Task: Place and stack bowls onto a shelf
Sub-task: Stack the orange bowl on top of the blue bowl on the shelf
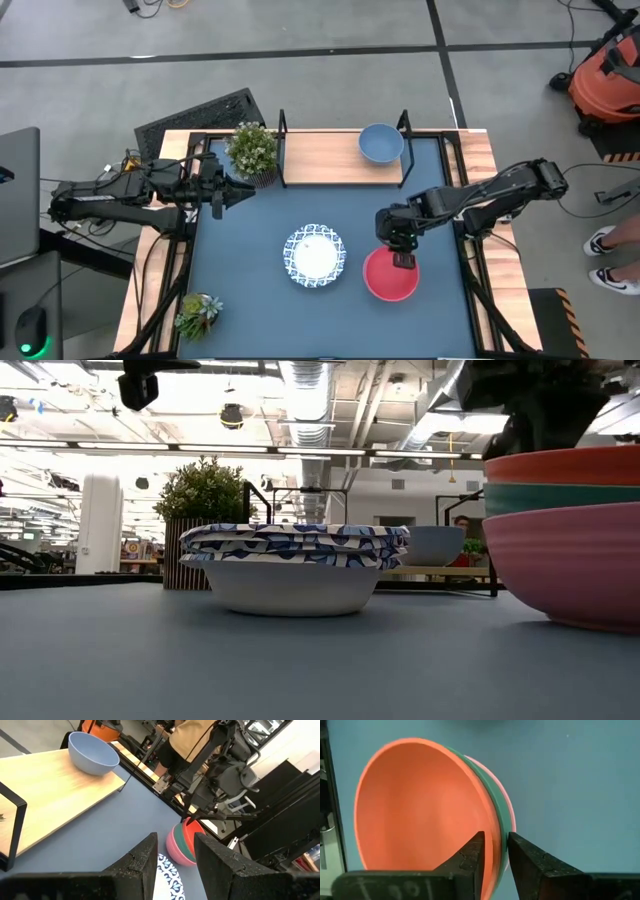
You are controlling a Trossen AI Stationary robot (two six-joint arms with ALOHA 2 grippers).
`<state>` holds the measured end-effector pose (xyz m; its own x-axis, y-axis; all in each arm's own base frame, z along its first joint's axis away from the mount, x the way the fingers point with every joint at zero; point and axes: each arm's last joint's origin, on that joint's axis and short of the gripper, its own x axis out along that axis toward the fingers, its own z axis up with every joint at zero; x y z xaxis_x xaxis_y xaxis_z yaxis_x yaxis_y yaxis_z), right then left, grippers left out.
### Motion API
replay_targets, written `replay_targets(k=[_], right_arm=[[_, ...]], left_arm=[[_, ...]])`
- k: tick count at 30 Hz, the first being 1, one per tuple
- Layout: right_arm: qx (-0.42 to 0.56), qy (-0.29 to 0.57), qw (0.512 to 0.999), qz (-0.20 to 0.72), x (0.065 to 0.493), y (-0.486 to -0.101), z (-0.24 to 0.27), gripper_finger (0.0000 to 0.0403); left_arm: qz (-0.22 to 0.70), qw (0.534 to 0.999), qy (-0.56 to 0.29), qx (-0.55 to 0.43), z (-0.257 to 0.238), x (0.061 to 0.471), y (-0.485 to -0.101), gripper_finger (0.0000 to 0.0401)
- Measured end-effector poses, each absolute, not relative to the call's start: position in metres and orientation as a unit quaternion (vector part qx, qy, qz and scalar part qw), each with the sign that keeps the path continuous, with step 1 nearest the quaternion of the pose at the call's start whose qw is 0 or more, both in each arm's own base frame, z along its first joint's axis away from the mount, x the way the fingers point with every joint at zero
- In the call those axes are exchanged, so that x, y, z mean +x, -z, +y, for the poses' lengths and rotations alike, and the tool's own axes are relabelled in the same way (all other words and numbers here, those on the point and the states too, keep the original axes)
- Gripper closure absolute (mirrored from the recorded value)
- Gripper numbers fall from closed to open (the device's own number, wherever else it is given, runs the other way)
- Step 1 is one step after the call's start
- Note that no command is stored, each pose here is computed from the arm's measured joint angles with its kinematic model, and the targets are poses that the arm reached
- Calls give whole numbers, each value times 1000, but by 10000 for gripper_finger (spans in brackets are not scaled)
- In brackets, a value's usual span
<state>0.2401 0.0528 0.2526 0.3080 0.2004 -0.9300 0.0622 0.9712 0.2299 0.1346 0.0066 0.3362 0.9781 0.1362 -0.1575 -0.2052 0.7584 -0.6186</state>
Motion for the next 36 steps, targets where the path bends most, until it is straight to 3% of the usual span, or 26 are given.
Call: replay_targets(k=[18,28,33,36], right_arm=[[90,-13,800,593,239,-254,48,298],[87,-3,792,605,235,-243,47,334],[88,2,789,608,234,-241,48,382],[87,3,787,610,234,-245,48,382]], left_arm=[[52,937,-91,-334,7,135,-336,289],[52,937,-91,-334,7,135,-336,289],[54,936,-92,-334,7,135,-336,289],[55,937,-92,-332,7,135,-335,289]])
